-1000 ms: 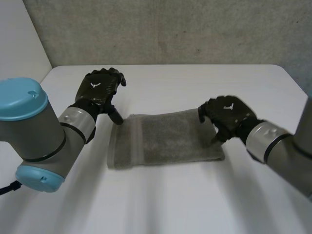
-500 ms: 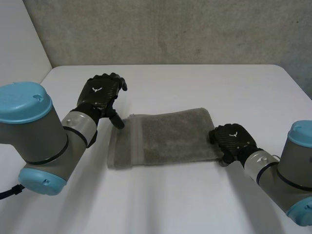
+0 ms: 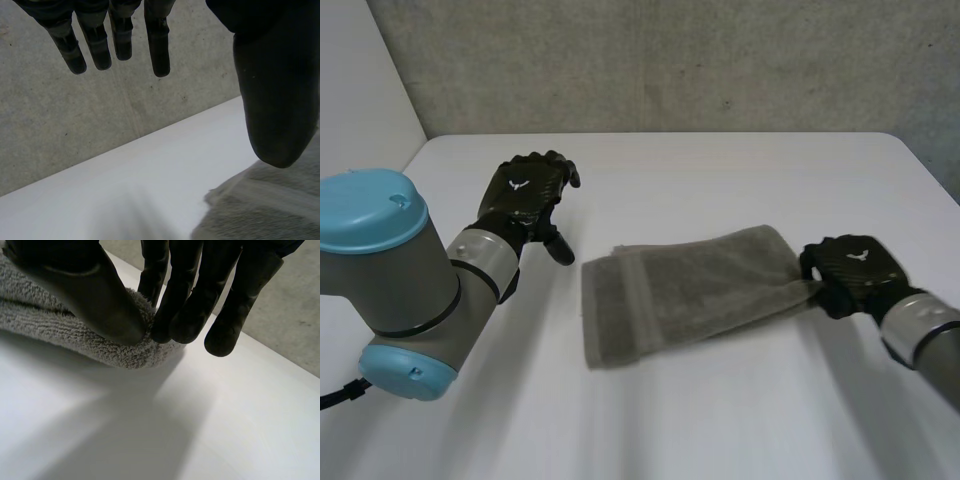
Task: Fold the towel.
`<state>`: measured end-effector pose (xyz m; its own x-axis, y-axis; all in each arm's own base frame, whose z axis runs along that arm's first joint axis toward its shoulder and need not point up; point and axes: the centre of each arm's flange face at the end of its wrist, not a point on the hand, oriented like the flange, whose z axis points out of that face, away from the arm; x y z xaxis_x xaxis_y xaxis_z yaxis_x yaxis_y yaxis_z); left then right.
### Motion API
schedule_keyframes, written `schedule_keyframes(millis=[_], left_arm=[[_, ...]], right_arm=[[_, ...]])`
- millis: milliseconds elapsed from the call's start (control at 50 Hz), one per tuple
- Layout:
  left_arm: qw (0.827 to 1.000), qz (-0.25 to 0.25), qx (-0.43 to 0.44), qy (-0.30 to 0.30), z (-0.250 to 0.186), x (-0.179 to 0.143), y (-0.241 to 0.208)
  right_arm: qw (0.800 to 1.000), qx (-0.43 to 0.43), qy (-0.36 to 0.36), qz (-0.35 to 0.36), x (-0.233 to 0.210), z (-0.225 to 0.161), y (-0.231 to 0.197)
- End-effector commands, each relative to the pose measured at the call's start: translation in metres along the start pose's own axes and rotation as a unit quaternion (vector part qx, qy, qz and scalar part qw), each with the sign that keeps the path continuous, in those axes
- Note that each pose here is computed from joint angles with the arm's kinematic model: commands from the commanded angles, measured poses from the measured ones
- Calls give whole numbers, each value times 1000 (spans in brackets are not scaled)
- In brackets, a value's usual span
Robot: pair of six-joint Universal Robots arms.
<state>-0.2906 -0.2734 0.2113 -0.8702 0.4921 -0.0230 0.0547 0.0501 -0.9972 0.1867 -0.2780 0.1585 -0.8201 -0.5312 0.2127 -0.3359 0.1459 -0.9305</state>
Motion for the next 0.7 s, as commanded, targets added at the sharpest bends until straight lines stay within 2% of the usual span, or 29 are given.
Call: schedule_keyframes(millis=[20, 100, 140, 160, 180, 200, 260, 300, 320, 360, 480, 700], left_arm=[[1000, -1, 5, 0, -1, 0, -4], [1000, 0, 7, -1, -1, 0, -5], [1000, 0, 8, -2, 0, 0, -5], [1000, 0, 9, -2, 0, -1, -6], [1000, 0, 9, -2, 0, -1, -6], [1000, 0, 8, -2, 0, 0, -5], [1000, 0, 9, -2, 0, -1, -6], [1000, 0, 11, -2, 0, -1, -7], [1000, 0, 12, -2, 1, -1, -7], [1000, 0, 15, -1, 1, 0, -9], [1000, 0, 21, 0, 4, 1, -11], [1000, 1, 14, 23, 5, 19, -4]], right_arm=[[1000, 11, -7, -4, 29, -19, -37], [998, 34, -43, -14, 8, -20, -61], [992, 67, -106, -10, -37, -23, -84], [992, 68, -107, -10, -37, -23, -84], [989, 73, -129, -9, -56, -25, -89], [985, 75, -154, -8, -75, -27, -91], [982, 72, -175, -12, -95, -29, -90], [974, 63, -218, -24, -134, -34, -83], [974, 63, -219, -24, -134, -35, -83], [963, 56, -259, -37, -170, -41, -73], [962, 31, -267, -41, -193, -34, -49], [975, 40, -220, -6, -177, -35, -64]])
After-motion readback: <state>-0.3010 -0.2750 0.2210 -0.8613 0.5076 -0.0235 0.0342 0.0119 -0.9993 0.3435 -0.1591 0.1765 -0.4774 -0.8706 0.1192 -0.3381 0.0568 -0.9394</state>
